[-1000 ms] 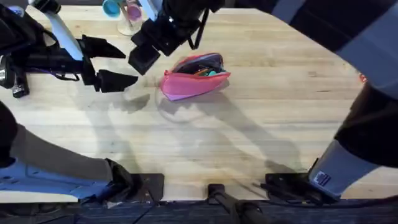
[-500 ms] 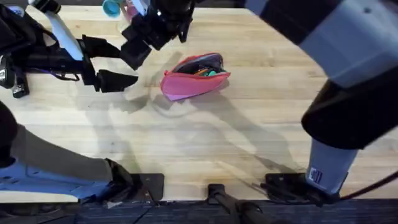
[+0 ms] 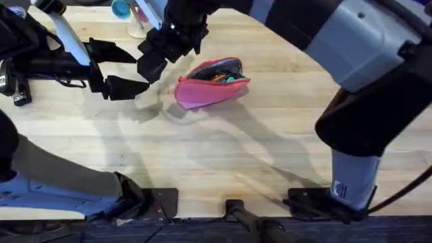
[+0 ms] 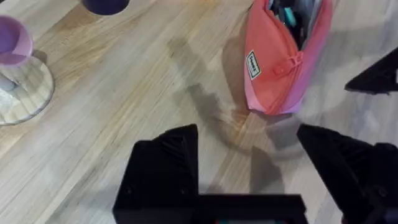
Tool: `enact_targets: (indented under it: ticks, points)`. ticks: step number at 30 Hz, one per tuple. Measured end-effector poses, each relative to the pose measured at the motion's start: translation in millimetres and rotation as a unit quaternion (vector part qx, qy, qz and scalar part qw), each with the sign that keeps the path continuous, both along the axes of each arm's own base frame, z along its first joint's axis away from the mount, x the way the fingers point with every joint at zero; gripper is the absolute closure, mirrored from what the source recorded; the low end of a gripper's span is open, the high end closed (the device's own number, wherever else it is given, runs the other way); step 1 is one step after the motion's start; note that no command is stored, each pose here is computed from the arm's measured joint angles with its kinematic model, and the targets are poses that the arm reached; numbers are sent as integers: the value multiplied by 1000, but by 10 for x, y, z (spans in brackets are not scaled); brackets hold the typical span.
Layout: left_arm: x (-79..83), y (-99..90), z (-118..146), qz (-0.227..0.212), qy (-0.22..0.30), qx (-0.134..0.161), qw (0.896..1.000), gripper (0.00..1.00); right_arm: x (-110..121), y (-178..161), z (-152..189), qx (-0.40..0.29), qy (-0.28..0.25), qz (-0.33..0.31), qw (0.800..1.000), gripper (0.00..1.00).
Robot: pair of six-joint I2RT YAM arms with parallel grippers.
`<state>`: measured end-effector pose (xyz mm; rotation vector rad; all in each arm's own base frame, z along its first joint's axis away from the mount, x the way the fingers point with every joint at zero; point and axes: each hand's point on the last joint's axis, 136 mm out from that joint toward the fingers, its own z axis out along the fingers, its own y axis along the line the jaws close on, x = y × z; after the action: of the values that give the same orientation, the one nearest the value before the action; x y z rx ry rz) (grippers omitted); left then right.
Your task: Unzip the bag, pick up the pens from the table one at a time and place them inside, then zip the bag closed.
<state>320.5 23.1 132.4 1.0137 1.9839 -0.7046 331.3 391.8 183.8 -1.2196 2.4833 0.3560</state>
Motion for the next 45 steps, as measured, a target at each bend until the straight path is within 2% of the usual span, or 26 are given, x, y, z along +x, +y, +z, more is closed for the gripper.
enact_targets:
  ticks: [13,20,24,25,36,45]
  points:
    - [0,0,0,0,0,0,1000,7,44,4,-274,-20,19,-3,1000,36]
    - [0,0,0,0,0,0,1000,8,165,-87,-317,-22,21,-17,999,28]
    - [0,0,0,0,0,0,1000,7,240,-142,-464,-33,31,-27,999,7]
    - [0,0,0,0,0,0,1000,7,256,-154,-591,-42,40,-28,998,6]
    - [0,0,1,0,0,0,1000,7,253,-154,-651,-46,45,-28,998,5]
    - [0,0,0,0,0,0,1000,7,169,-232,-871,-67,66,-28,995,5]
